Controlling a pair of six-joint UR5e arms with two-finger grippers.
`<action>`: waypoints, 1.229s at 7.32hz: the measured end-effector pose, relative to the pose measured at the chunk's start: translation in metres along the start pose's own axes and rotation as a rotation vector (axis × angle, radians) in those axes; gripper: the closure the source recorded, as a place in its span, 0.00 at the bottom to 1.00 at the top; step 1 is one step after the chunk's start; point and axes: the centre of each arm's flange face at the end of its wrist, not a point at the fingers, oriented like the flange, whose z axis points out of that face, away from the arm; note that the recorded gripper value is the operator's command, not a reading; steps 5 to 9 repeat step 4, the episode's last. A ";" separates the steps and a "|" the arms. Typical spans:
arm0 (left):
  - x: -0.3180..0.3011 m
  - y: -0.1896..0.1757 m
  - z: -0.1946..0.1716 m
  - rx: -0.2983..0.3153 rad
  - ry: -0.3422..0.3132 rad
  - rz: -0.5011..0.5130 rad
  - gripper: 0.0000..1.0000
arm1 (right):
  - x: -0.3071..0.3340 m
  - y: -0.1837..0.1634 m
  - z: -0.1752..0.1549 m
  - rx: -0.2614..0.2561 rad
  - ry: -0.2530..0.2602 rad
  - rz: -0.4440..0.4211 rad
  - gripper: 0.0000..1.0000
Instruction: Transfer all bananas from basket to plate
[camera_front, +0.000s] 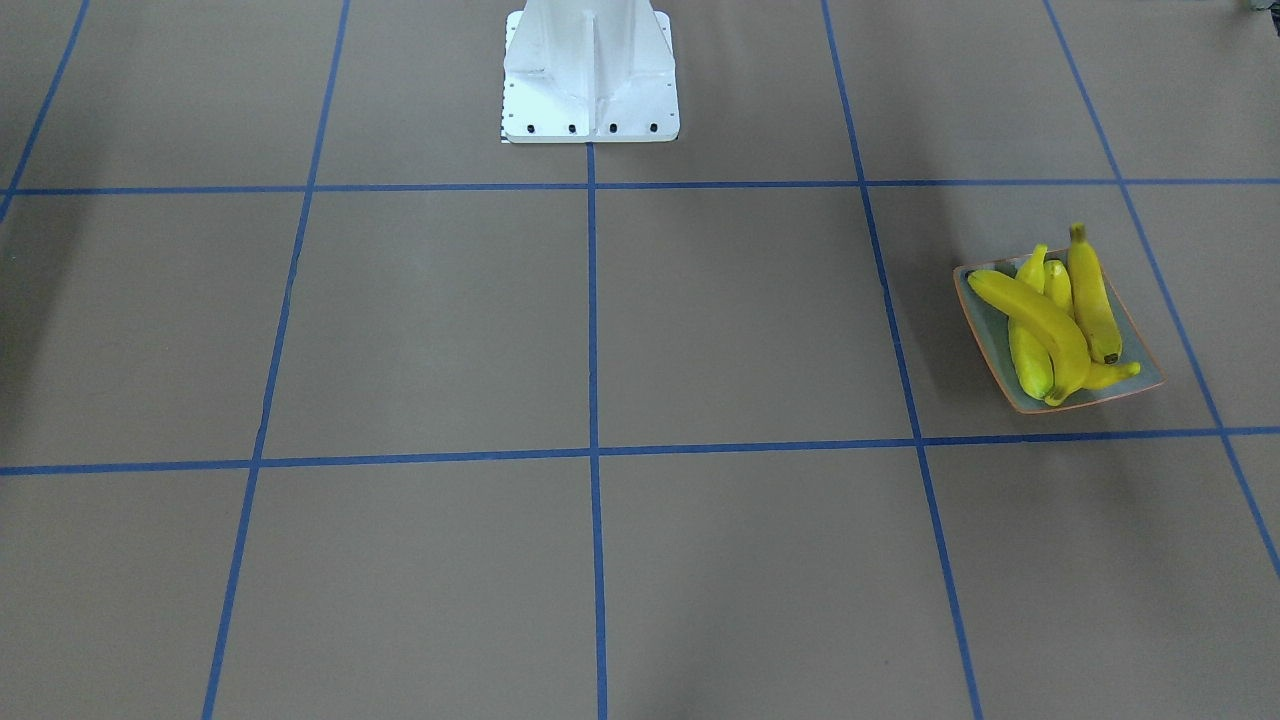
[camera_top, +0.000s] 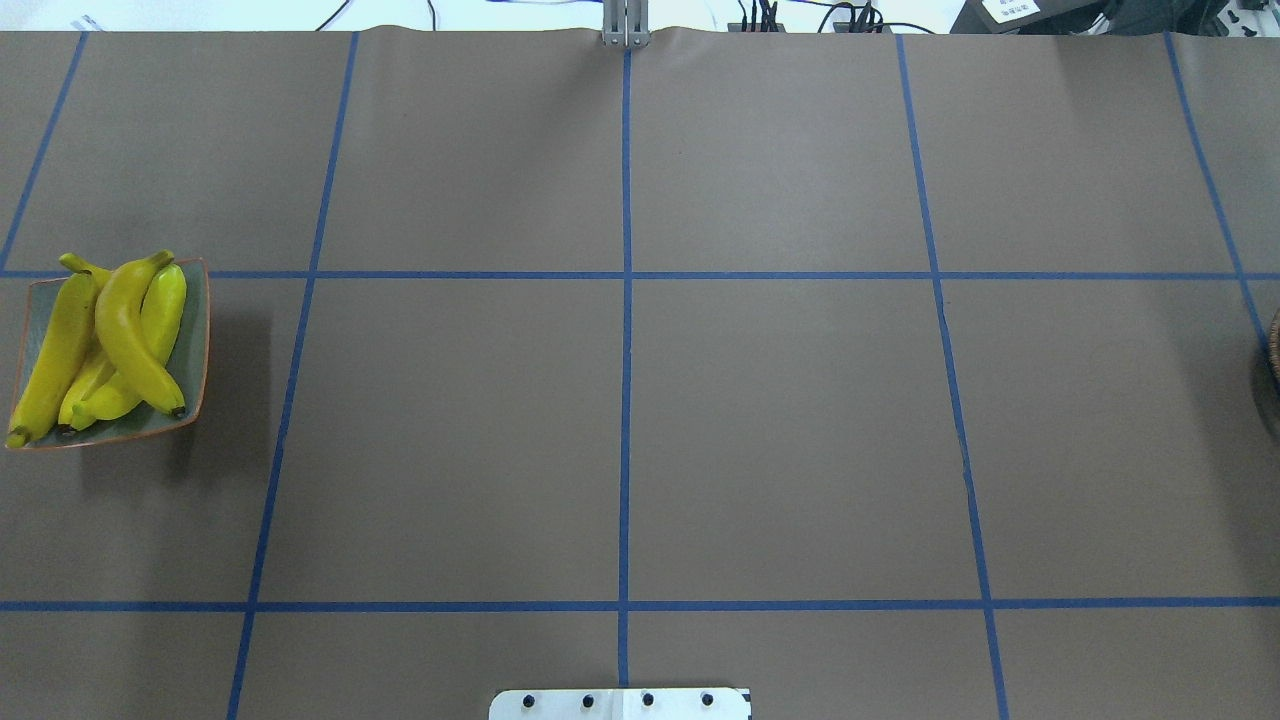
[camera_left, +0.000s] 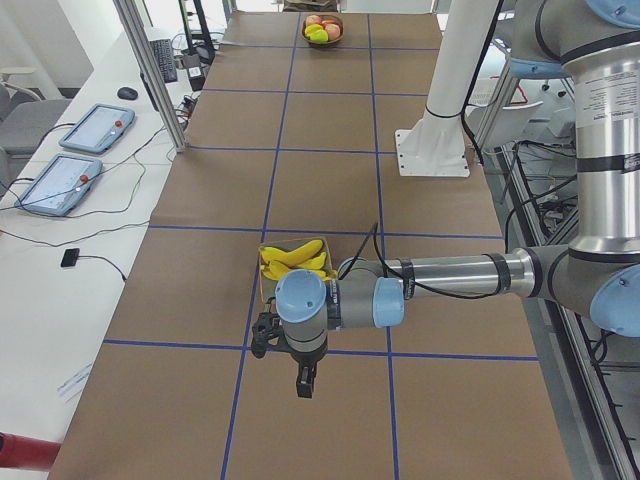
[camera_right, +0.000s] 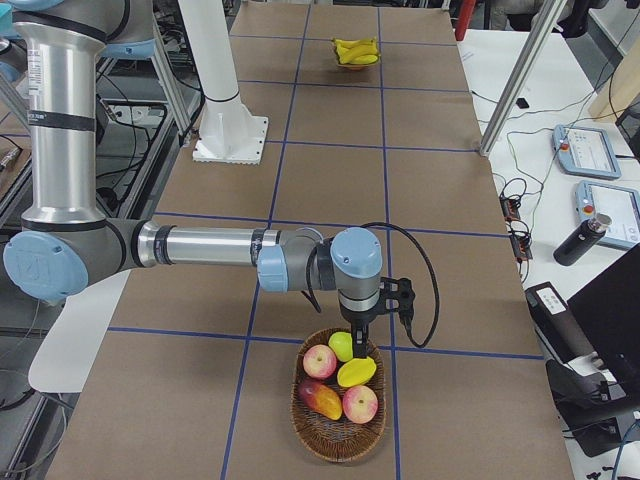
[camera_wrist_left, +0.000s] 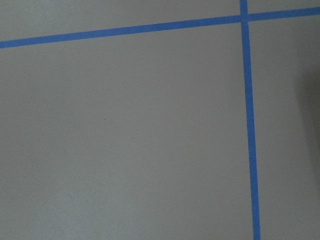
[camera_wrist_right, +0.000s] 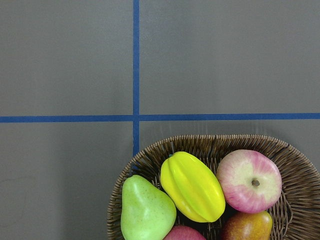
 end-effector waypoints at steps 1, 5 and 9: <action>0.001 -0.002 -0.002 0.022 -0.005 0.020 0.00 | 0.001 0.002 0.001 -0.003 0.003 -0.003 0.00; 0.003 -0.003 -0.004 0.047 -0.009 0.042 0.00 | 0.006 0.006 0.006 -0.014 0.005 0.005 0.00; 0.003 -0.003 -0.004 0.047 -0.009 0.042 0.00 | 0.006 0.006 0.006 -0.014 0.005 0.005 0.00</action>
